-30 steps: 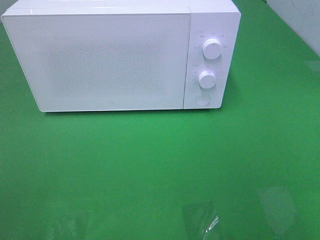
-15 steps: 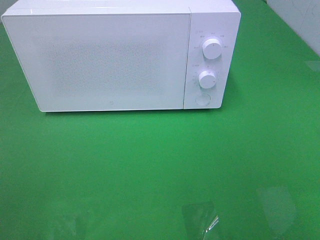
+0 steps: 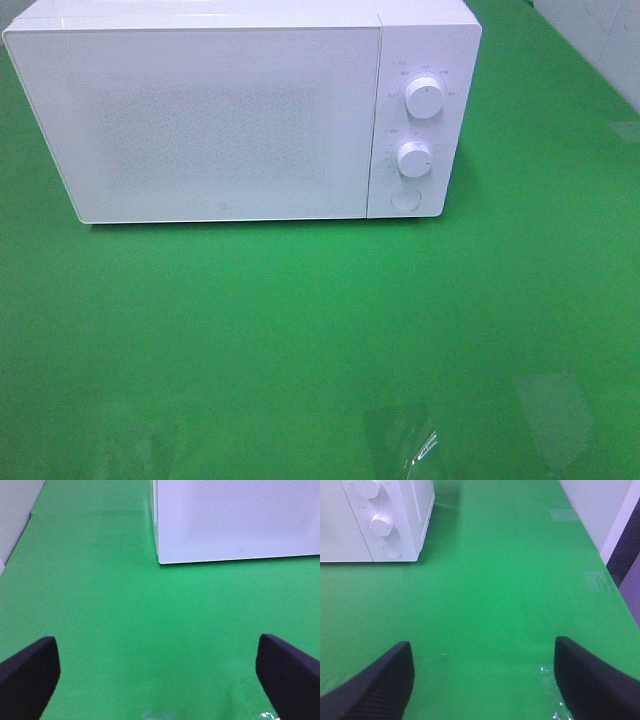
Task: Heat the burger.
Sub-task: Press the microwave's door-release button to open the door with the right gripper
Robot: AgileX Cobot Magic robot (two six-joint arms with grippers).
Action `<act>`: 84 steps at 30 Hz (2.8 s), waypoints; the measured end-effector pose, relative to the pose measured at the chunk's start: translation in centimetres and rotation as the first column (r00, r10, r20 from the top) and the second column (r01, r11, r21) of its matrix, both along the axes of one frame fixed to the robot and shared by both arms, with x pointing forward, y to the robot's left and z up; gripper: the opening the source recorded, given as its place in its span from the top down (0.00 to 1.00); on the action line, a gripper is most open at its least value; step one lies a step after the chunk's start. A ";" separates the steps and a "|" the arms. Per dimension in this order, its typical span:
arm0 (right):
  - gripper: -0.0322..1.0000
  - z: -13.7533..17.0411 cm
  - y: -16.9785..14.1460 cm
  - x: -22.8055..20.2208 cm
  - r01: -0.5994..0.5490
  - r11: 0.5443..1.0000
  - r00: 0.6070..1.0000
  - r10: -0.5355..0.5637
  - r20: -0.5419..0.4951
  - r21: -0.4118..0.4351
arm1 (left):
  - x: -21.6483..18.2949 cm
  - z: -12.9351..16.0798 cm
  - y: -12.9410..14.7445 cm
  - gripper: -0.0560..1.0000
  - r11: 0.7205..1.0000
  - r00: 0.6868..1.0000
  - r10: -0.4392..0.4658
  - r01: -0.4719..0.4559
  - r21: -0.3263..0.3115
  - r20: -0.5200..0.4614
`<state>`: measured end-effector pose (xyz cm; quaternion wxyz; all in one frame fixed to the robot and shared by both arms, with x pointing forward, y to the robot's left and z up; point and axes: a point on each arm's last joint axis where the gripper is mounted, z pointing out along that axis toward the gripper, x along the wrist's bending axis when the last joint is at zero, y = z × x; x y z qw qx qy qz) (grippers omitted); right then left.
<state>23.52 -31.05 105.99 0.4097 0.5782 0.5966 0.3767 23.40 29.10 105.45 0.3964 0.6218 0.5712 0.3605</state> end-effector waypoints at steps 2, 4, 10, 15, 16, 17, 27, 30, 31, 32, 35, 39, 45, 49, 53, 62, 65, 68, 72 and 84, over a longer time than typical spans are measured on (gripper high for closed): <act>0.23 0.0 0.0 0.0 -0.001 1.000 1.000 0.001 0.000 -0.003 | 0.0 0.0 0.0 0.01 1.000 1.000 0.000 0.000 0.000 0.000; 0.23 0.2 0.0 -0.1 -0.003 1.000 1.000 0.003 0.008 -0.007 | 0.0 0.0 0.0 0.01 1.000 1.000 0.000 0.000 0.000 0.000; 0.23 1.8 0.0 0.1 -0.011 1.000 0.999 0.012 0.051 -0.017 | 0.0 0.0 0.0 0.01 1.000 1.000 0.000 0.000 0.000 0.000; 0.23 3.0 0.3 1.8 -0.025 0.999 0.995 0.027 0.091 -0.023 | 0.0 0.0 0.0 0.01 1.000 1.000 0.000 0.000 0.000 0.001; 0.23 3.3 0.4 2.4 -0.029 0.999 0.994 0.032 0.105 -0.026 | 0.0 0.0 0.0 0.01 1.000 1.000 0.000 0.000 0.000 0.001; 0.23 3.3 0.4 2.4 -0.029 0.999 0.994 0.032 0.105 -0.026 | 0.0 0.0 0.0 0.01 1.000 1.000 0.000 0.000 0.000 0.001; 0.23 4.5 1.2 6.9 -0.060 0.997 0.988 0.065 0.143 -0.039 | 0.0 0.0 0.0 0.01 1.000 1.000 0.000 0.000 0.000 0.001; 0.23 4.6 1.4 8.2 -0.069 0.997 0.988 0.074 0.138 -0.041 | 0.0 0.0 0.0 0.01 1.000 1.000 0.000 0.000 0.000 0.001; 0.23 4.6 1.4 8.2 -0.069 0.997 0.988 0.074 0.138 -0.041 | 0.0 0.0 0.0 0.01 1.000 1.000 0.000 0.000 0.000 0.001; 0.23 4.6 1.5 9.2 -0.076 0.996 0.987 0.082 0.140 -0.046 | 0.0 0.0 0.0 0.01 1.000 1.000 0.000 0.000 0.000 0.001; 0.23 4.6 1.8 10.8 -0.087 0.995 0.984 0.093 0.149 -0.048 | 0.0 0.0 0.0 0.01 1.000 1.000 0.000 0.000 0.000 0.001; 0.23 4.6 2.1 12.4 -0.099 0.994 0.981 0.106 0.164 -0.049 | 0.0 0.0 0.0 0.01 1.000 1.000 0.000 0.000 0.000 0.001; 0.23 4.4 2.5 14.4 -0.114 0.992 0.976 0.121 0.180 -0.049 | 0.0 0.0 0.0 0.01 1.000 1.000 0.000 0.000 0.000 0.001; 0.23 3.9 2.8 16.2 -0.126 0.991 0.974 0.133 0.183 -0.047 | 0.0 0.0 0.0 0.01 1.000 1.000 0.000 0.000 0.000 0.001; 0.23 3.0 3.2 18.6 -0.144 0.989 0.969 0.148 0.200 -0.035 | 0.0 0.0 0.0 0.01 1.000 1.000 0.000 0.000 0.000 0.001; 0.23 0.6 3.8 22.7 -0.143 0.989 0.961 0.127 0.244 0.047 | 0.0 0.0 0.0 0.01 1.000 1.000 0.000 0.000 0.000 0.001; 0.23 -0.2 3.8 23.3 -0.137 0.989 0.958 0.116 0.264 0.063 | 0.0 0.0 0.0 0.01 1.000 1.000 0.000 0.000 0.000 0.001; 0.23 -2.1 3.6 23.9 -0.100 0.992 0.957 0.075 0.280 0.076 | 0.0 0.0 0.0 0.01 1.000 1.000 0.000 0.000 0.000 0.001; 0.23 -3.6 3.4 24.1 -0.044 0.996 0.951 0.017 0.309 0.082 | 0.0 0.0 0.0 0.01 1.000 1.000 0.000 0.000 0.000 0.001; 0.23 -7.3 8.1 24.1 -0.023 0.999 0.949 0.008 0.316 0.045 | 0.0 0.0 0.0 0.01 1.000 1.000 0.000 0.000 0.000 0.001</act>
